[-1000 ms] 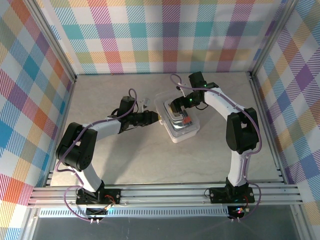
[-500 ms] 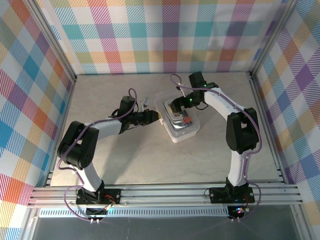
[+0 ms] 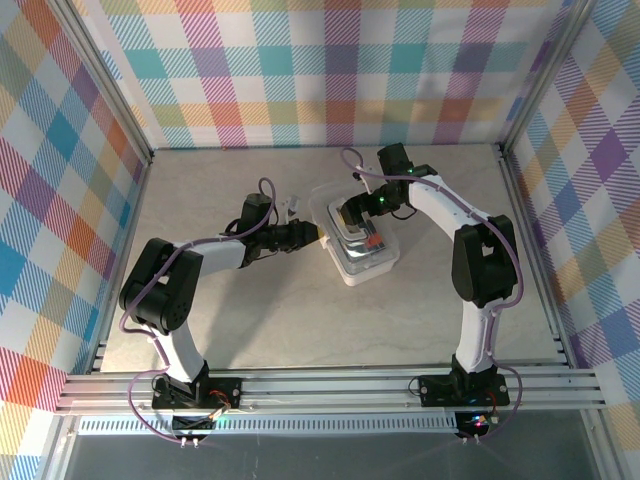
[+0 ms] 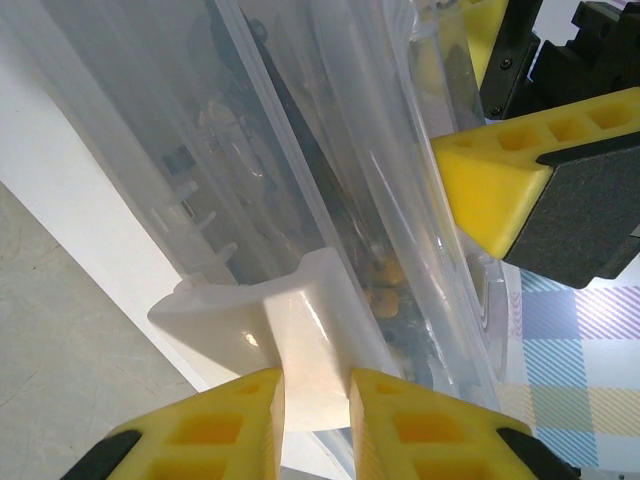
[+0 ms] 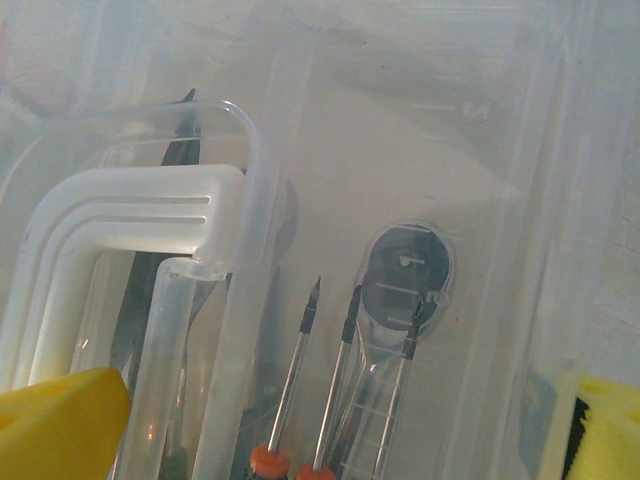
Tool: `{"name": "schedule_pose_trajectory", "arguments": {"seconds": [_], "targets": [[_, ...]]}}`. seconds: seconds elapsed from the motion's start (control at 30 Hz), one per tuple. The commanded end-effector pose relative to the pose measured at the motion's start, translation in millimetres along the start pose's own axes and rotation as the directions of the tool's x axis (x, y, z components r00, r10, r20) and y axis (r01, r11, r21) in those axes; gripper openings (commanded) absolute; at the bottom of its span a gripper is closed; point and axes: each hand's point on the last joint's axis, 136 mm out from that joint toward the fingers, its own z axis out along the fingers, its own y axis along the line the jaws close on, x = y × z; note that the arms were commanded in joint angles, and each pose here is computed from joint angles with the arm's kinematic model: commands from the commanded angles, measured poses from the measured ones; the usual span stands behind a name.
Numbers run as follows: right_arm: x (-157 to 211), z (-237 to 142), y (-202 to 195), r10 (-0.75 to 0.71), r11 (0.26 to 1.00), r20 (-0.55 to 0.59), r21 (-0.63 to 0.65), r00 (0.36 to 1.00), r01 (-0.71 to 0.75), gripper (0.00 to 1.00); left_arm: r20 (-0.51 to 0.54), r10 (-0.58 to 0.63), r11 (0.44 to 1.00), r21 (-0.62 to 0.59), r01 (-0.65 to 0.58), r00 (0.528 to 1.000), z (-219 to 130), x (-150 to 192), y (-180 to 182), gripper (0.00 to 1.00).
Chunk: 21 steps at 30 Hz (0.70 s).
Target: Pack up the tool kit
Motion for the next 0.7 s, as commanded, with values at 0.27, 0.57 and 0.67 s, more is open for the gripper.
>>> {"name": "schedule_pose_trajectory", "arguments": {"seconds": [0.27, 0.57, 0.67], "targets": [[100.3, 48.1, 10.3, 0.037, 0.997, -0.353, -0.047, 0.935, -0.058, 0.99, 0.002, 0.012, 1.000, 0.026, -0.012, 1.000, -1.0, -0.1, -0.6, 0.33], [99.4, 48.2, 11.2, 0.037, 0.997, -0.354, -0.054, 0.935, -0.059, 0.99, -0.006, 0.008, 0.999, 0.037, -0.008, 1.000, 0.2, 1.1, -0.9, 0.35], [98.4, 47.9, 11.3, 0.035, 0.997, -0.353, -0.054, 0.935, -0.057, 0.99, -0.009, 0.004, 0.999, 0.035, -0.004, 1.000, 1.2, 1.7, 0.7, 0.35]]}}
